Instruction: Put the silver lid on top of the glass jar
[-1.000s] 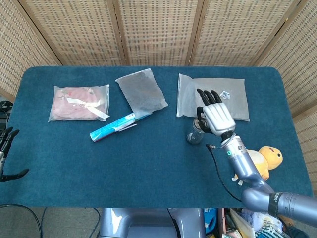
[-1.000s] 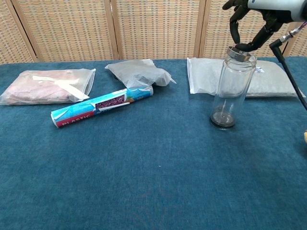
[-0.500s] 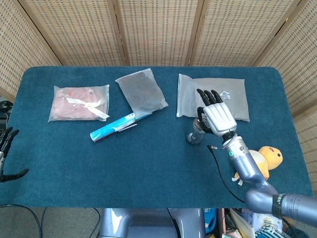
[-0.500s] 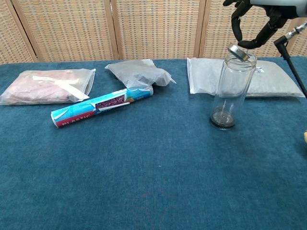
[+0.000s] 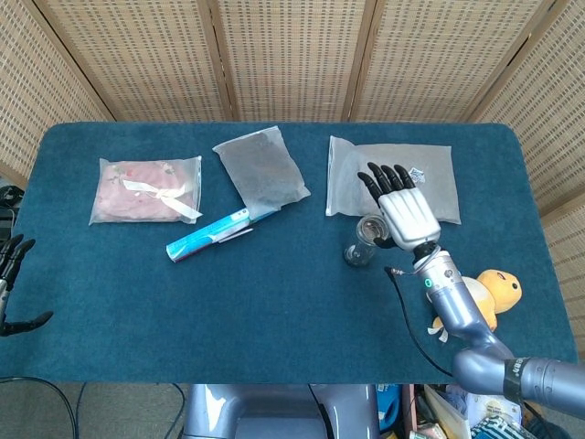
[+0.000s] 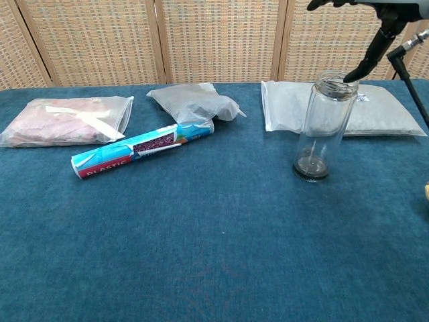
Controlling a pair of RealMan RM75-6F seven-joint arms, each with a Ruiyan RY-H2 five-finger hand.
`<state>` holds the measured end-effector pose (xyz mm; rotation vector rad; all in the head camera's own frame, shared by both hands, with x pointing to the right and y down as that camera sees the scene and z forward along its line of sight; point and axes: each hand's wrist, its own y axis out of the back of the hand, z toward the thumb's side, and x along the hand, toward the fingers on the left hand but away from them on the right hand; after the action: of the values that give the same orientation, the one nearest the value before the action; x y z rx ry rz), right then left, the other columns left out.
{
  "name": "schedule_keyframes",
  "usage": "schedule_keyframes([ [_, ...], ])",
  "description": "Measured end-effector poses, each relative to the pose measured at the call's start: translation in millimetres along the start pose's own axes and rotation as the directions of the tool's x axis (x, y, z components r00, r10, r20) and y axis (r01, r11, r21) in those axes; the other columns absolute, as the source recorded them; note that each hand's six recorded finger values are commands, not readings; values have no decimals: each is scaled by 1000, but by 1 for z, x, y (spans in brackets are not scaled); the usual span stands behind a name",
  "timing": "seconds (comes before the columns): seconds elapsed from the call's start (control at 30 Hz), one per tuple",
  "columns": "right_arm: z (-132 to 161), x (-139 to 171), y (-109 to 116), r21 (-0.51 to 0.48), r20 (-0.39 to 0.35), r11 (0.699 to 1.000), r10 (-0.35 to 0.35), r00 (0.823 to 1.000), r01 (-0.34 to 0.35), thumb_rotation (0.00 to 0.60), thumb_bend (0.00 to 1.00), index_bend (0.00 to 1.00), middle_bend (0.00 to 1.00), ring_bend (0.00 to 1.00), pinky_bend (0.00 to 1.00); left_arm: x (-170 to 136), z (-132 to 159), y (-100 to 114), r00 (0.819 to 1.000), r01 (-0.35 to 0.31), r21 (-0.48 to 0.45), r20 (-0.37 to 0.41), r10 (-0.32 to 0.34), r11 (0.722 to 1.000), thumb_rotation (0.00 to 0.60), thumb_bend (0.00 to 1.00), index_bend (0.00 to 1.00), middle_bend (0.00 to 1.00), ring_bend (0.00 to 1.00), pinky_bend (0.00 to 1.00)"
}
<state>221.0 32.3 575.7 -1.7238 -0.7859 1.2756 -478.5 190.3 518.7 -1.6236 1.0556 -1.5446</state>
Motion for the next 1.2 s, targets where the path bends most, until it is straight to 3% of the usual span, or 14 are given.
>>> schedule_keyframes([
  [0.17,2,2,7,-15,-7,1000,-12,1000,12,600,219,0,0,0,0,0,0,1,1000,-2,-2,0,2,1000,600,59,0,0,0,0],
  [0.27,3,5,14,-29,-15,999,-21,1000,21,600,314,6,0,0,0,0,0,1,1000,-2,-2,0,2,1000,600,60,0,0,0,0],
  [0.4,5,13,20,-64,-29,998,-21,999,19,600,494,171,0,0,0,-1,1,1,1000,-2,-3,3,2,1000,600,59,0,0,0,0],
  [0.5,3,22,19,-80,-36,997,-4,999,1,600,568,270,0,0,0,-1,0,1,1000,-2,-4,3,2,1000,600,60,0,0,0,0],
  [0.6,-1,31,9,-79,-41,997,20,999,-23,600,609,297,0,0,0,-1,1,1,1000,-2,-4,5,2,1000,600,60,0,0,0,0],
  [0.9,-6,44,-21,-89,-53,992,79,995,-84,600,662,307,0,0,0,-1,2,0,1000,1,0,5,-1,1000,600,60,0,0,0,0],
  [1.2,-6,42,-29,-98,-51,991,85,995,-90,600,666,320,0,0,0,0,1,-1,1000,2,0,2,-2,1000,600,60,0,0,0,0],
])
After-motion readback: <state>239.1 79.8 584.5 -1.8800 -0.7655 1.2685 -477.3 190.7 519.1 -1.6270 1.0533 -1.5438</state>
